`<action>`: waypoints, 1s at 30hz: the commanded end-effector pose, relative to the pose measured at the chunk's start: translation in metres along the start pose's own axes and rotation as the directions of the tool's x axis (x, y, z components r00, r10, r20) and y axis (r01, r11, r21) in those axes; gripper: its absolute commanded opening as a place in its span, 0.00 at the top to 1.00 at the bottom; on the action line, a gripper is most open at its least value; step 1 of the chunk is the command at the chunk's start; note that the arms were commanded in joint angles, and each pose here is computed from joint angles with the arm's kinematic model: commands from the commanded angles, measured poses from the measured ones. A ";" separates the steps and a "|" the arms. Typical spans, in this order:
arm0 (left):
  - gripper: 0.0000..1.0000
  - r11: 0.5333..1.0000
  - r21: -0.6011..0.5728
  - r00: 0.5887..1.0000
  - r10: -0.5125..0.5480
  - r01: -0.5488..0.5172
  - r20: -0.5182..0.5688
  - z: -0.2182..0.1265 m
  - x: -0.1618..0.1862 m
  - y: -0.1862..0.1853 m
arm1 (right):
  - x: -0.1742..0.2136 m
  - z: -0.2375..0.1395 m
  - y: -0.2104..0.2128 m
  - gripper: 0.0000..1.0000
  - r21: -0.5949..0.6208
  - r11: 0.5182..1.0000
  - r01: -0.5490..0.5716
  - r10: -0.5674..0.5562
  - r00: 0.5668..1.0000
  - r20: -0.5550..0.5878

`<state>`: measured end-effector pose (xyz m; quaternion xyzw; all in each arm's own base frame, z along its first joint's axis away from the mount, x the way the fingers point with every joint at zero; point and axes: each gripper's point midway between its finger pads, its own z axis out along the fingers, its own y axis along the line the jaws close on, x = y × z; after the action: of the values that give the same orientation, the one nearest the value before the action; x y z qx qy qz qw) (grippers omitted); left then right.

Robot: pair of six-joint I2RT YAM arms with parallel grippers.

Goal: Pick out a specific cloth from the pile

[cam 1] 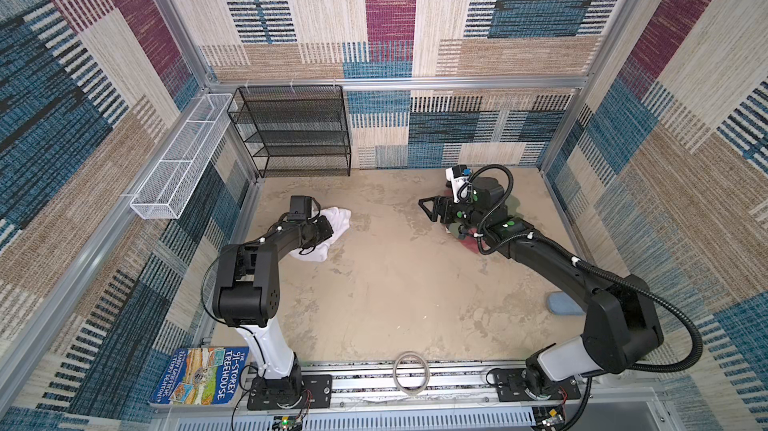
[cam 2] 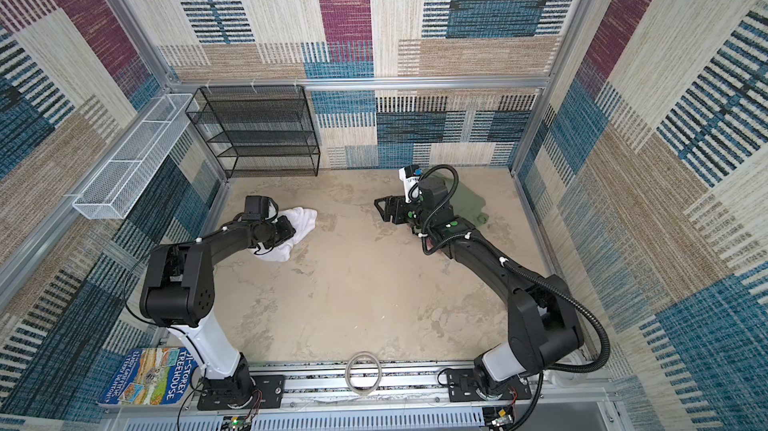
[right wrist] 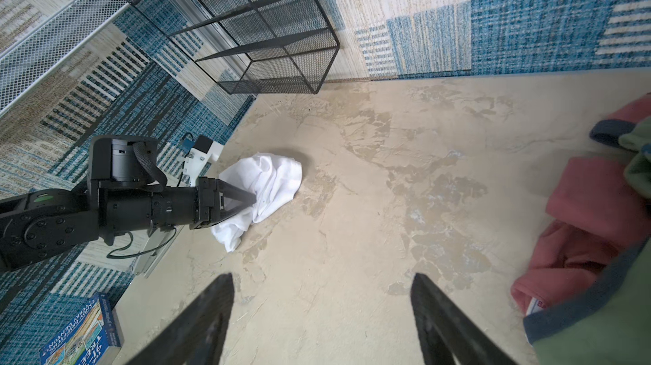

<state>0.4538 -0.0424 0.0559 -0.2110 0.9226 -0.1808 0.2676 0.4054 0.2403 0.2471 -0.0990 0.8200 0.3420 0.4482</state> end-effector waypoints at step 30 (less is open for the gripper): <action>0.37 0.984 0.045 0.948 0.155 -0.174 0.278 -0.105 -0.018 -0.034 | -0.038 -0.128 -0.135 0.11 0.531 0.847 -0.024 -0.177 0.929 0.325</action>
<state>0.4207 -0.0519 0.1633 -0.1551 0.8820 -0.2030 0.3959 0.4051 0.0842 0.2469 0.0262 0.8120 0.1547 0.5621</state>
